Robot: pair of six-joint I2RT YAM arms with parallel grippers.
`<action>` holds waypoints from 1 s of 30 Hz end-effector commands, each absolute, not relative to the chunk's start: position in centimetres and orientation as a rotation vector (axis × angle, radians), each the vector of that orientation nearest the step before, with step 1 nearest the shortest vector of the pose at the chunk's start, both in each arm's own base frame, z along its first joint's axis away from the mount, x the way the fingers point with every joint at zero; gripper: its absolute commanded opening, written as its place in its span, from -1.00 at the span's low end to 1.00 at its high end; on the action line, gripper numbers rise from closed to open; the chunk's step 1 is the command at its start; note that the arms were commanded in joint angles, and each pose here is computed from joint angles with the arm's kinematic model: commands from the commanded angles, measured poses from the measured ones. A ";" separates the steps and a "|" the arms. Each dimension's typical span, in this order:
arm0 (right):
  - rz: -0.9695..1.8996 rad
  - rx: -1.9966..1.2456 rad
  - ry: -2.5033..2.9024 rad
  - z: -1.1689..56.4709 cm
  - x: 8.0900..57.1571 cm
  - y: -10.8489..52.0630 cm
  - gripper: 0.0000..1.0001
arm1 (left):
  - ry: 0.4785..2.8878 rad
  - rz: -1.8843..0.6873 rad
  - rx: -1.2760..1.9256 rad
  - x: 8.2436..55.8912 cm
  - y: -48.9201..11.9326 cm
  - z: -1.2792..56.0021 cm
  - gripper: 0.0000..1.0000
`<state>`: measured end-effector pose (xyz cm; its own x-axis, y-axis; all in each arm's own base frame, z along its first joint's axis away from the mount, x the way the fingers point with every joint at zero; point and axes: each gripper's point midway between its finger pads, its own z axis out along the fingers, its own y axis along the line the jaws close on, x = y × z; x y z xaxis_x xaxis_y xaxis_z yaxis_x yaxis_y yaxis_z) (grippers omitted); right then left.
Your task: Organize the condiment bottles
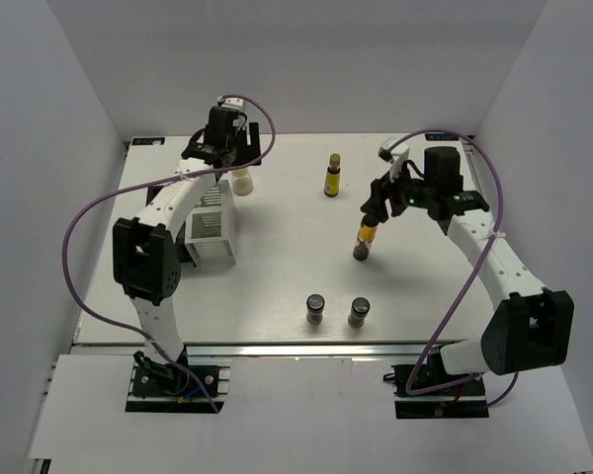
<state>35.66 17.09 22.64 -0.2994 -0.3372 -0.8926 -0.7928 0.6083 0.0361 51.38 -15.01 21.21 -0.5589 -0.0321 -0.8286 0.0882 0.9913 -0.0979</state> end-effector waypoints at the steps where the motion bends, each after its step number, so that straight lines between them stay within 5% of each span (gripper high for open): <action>1: 0.610 -0.843 1.882 23.3 36.0 17.2 0.42 | 2.121 0.000 0.013 53.0 -13.4 22.8 0.74; 4: 0.616 -0.845 1.896 22.9 35.9 17.2 0.56 | 2.119 0.061 0.015 54.5 -13.0 21.7 0.79; 22: 0.604 -0.804 1.927 21.8 35.7 16.8 0.57 | 2.200 0.145 -0.013 58.5 -13.4 14.2 0.69; 30: 0.606 -0.808 1.941 21.3 35.6 16.8 0.56 | 2.165 0.190 -0.062 58.9 -12.5 14.8 0.34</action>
